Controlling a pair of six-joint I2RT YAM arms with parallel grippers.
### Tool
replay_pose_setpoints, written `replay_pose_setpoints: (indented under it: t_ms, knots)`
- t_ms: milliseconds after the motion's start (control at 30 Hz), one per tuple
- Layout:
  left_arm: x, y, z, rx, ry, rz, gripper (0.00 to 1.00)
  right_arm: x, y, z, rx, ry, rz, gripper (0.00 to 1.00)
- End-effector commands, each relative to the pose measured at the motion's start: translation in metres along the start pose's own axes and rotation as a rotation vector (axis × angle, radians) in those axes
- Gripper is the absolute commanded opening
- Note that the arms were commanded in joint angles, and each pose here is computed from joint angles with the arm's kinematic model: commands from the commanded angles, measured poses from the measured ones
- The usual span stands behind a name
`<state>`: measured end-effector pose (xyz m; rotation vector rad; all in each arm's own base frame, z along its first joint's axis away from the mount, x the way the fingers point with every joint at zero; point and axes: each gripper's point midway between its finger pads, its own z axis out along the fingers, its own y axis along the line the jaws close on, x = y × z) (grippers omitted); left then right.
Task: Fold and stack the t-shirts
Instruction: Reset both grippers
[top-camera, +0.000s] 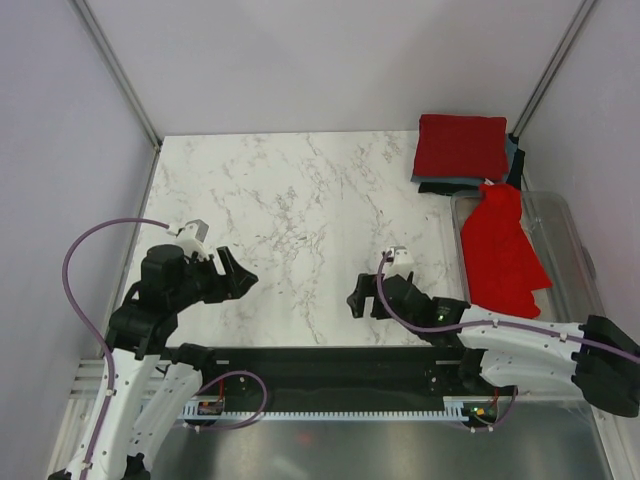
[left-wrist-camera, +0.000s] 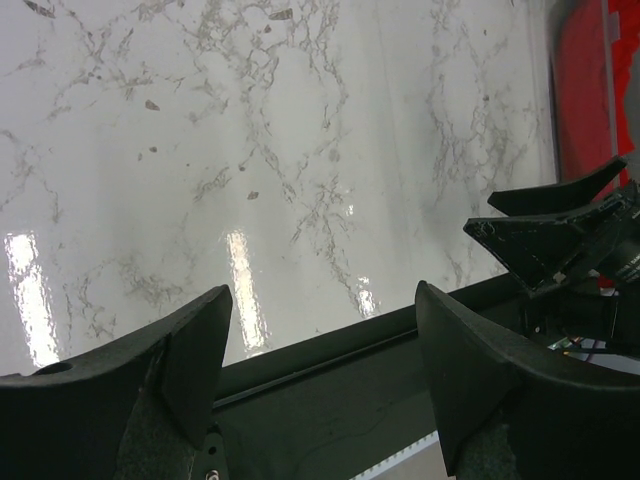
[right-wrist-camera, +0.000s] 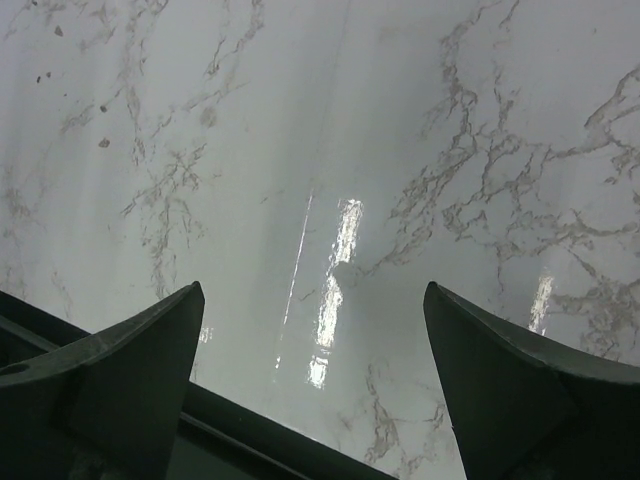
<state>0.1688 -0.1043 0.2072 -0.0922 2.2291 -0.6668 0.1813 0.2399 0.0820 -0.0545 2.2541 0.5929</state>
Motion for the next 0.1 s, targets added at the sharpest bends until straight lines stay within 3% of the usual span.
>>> replay_pose_setpoints:
  t_ms: [0,67]
  knots:
    - [-0.0094,0.0007,-0.0004,-0.008,-0.047,-0.005,0.81,-0.0191,0.0196,0.0037,-0.081,-0.099,0.044,0.98]
    - [-0.0099,0.0015,-0.0002,-0.013,-0.051,-0.01,0.81,-0.0175,0.0195,0.0042,-0.093,-0.103,0.041,0.98]
